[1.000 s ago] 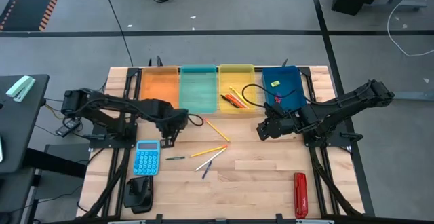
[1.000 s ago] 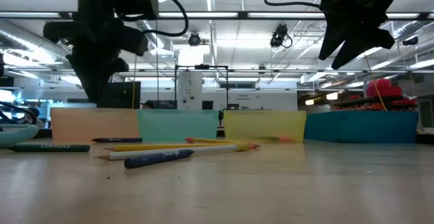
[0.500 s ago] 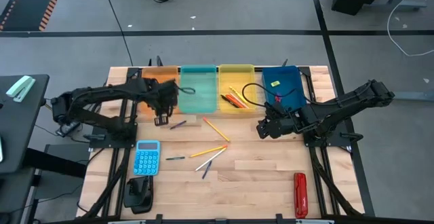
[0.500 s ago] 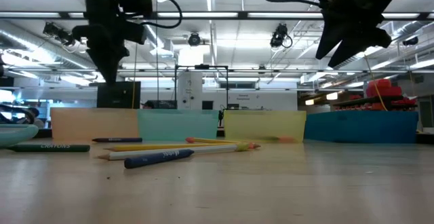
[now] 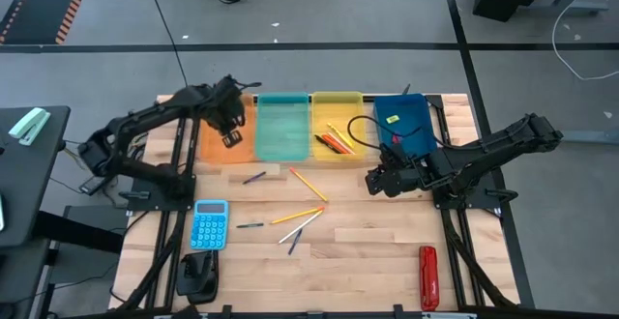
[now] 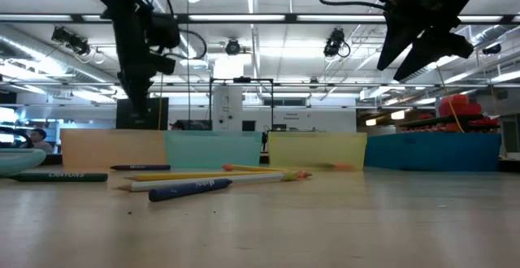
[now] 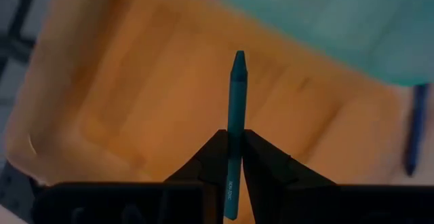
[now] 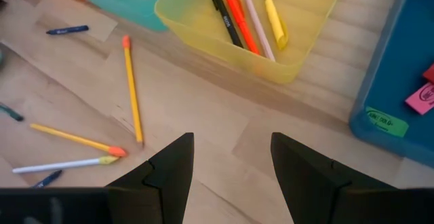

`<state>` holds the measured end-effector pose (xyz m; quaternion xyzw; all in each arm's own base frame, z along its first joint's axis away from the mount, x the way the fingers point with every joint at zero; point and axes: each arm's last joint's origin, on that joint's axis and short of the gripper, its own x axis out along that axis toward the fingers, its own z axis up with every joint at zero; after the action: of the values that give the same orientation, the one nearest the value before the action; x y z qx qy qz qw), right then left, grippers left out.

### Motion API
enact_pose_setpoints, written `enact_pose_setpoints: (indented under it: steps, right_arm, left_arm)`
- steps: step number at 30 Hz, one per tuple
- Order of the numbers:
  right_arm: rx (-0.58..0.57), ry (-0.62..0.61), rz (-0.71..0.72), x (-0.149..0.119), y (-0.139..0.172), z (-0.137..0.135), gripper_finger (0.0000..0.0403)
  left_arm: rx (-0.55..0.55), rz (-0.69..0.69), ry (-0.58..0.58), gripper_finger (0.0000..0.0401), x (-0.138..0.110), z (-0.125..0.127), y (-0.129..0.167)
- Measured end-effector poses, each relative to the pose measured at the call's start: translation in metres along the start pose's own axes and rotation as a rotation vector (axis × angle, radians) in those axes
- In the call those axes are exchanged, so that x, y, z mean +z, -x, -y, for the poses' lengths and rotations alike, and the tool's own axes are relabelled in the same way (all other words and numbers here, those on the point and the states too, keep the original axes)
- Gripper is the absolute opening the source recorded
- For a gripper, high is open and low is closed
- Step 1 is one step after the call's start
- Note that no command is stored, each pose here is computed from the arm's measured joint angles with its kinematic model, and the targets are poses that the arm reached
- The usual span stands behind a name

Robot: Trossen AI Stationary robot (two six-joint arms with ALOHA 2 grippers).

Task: Sort crayons/erasers/pens/pencils in bins
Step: Put the dark green crayon into the orange bin, then put the blue crayon into the orange bin

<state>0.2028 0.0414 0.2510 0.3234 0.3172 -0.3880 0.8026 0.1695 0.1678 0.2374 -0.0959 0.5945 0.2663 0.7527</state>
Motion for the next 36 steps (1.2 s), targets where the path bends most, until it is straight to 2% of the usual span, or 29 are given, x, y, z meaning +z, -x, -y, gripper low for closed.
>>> enact_pose_setpoints:
  steps: [6, 9, 16, 24, 36]
  right_arm:
    - [0.0, -0.015, 0.0, 0.0, 0.0, 0.0, 0.0205]
    - [0.0, -0.015, 0.0, 0.0, 0.0, 0.0, 0.0205]
    - [0.007, -0.023, -0.024, -0.001, 0.0, 0.0, 0.0205]
    - [0.011, -0.037, -0.036, -0.001, 0.0, 0.0, 0.0205]
    - [0.011, -0.037, -0.036, -0.001, 0.0, 0.0, 0.0205]
  left_arm:
    - [-0.015, -0.14, 0.078, 0.0043, -0.003, -0.019, -0.029]
    - [-0.056, -0.174, 0.095, 0.0046, -0.003, -0.023, -0.041]
    - [-0.086, -0.204, 0.084, 0.005, 0.0, -0.023, -0.057]
    - [-0.087, -0.206, 0.081, 0.0042, 0.001, -0.023, -0.062]
    - [-0.081, -0.248, 0.148, 0.0107, -0.004, -0.022, -0.055]
